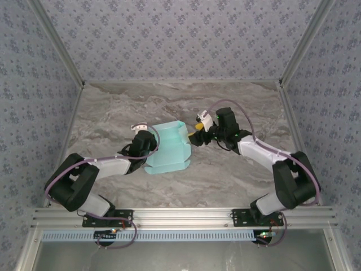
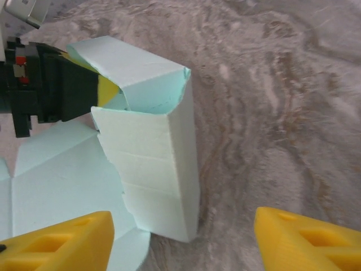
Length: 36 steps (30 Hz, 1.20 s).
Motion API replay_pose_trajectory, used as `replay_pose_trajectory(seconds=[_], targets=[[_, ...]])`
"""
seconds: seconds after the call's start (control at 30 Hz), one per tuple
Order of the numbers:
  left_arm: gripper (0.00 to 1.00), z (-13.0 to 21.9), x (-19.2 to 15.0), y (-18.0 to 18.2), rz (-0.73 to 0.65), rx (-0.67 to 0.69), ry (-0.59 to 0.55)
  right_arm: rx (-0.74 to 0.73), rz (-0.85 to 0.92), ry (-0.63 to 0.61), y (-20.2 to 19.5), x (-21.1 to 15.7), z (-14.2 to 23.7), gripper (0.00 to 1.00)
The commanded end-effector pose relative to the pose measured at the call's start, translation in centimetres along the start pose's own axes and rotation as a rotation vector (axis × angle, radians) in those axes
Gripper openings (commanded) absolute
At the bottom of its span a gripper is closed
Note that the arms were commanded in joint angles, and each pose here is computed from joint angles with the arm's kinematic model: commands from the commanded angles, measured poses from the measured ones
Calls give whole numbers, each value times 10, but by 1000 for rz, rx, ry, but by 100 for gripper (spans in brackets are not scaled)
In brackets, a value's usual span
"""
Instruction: Fold the paper box
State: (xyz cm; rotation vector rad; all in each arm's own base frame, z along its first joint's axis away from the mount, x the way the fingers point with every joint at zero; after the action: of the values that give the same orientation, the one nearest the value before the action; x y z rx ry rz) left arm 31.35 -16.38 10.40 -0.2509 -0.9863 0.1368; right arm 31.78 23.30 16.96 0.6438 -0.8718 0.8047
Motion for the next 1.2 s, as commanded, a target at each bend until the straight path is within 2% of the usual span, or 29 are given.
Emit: replay_pose_trajectory(seconds=[0.0,0.2,0.37,0.53,0.63,0.7,0.87,1.07,1.17], targets=[[0,0,3,-6,1,-21,1,112,28,-53,11,21,-14,63],[0,0,5,-7,3,-18,2,6,84,-45,14,30,-46,54],[0,-1,4,-7,12,-19,6,-137,92,-67,10,30,-62,39],[0,-1,3,-7,14,-18,11,-281,75,-89,2,22,-70,37],[0,-2,3,-7,16,-17,10,-353,81,-105,6,19,-78,44],[0,-3,2,-7,18,-17,14,-377,82,-112,9,19,-83,45],[0,-3,1,-8,23,-25,21,-433,73,-103,4,18,-89,42],[0,-2,0,-8,27,-26,21,-503,55,-95,-4,18,-89,42],[0,-2,0,-8,31,-25,20,-573,37,-95,-10,18,-87,36]])
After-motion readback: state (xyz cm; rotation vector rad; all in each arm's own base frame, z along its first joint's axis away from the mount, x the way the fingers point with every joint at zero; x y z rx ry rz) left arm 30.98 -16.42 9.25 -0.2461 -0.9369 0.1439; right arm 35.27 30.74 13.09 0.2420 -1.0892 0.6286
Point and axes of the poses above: each hand's point on the last joint's axis, 136 mm out from that joint toward the fingers, its own z axis back along the fingers, its own y axis along the line the jaws close on, x = y × z, the point moved 4 cm from there along z, back along the fingers
